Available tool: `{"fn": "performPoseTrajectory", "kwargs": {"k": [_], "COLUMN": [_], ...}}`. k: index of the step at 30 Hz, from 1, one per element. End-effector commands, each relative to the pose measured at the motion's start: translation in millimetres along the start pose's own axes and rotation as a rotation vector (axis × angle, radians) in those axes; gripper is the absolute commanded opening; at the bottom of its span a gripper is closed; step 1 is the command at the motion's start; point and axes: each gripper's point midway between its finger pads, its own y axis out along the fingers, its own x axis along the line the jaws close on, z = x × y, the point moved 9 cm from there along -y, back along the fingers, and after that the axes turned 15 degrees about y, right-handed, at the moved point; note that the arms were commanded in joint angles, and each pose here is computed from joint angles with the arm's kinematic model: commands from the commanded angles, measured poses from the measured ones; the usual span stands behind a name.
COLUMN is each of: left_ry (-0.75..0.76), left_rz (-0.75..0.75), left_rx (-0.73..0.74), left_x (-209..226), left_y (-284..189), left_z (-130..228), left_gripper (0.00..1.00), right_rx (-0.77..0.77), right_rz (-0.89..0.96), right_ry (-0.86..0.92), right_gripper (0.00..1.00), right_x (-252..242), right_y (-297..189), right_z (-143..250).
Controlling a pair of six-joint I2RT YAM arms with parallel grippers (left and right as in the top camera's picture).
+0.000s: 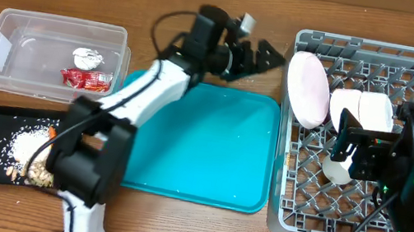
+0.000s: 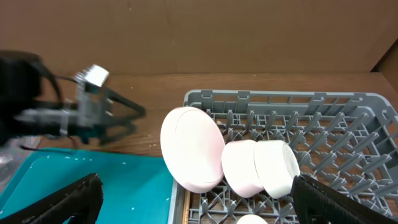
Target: Sort waste into correct bins and load items into the dishwasher
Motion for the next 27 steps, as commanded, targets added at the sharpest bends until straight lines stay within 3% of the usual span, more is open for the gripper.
{"fn": "performPoseTrajectory", "kwargs": {"k": [1, 6, 9, 13, 17, 27], "left_ry": [0.199, 0.339, 0.296, 0.265, 0.257, 0.252], "left_rz": [-0.063, -0.536, -0.841, -1.099, -1.165, -1.168], "left_rx": [-0.176, -0.192, -0.142, -0.111, -0.088, -0.071], "left_x": [-54.9, -85.8, -94.2, -106.5, -115.7, -111.7], "left_y": [-72.8, -160.7, -211.9, -263.2, -285.4, -281.1], "left_z": [-37.8, -14.3, 18.0, 51.6, 70.6, 68.9], "left_gripper": [1.0, 1.0, 1.0, 1.0, 1.0, 1.0], "right_rx": [-0.022, -0.022, -0.022, -0.022, -0.022, -0.022], "right_rz": [-0.006, -0.006, -0.006, -0.006, -0.006, -0.006], "right_ry": [-0.001, -0.001, -0.001, -0.001, -0.001, -0.001], "right_gripper": [1.0, 1.0, 1.0, 1.0, 1.0, 1.0], "right_x": [0.1, 0.1, 0.1, 0.1, 0.1, 0.2], "right_y": [-5.2, -5.2, -5.2, -5.2, -5.4, -5.2], "right_z": [-4.0, -4.0, -4.0, -4.0, -4.0, -4.0]}}
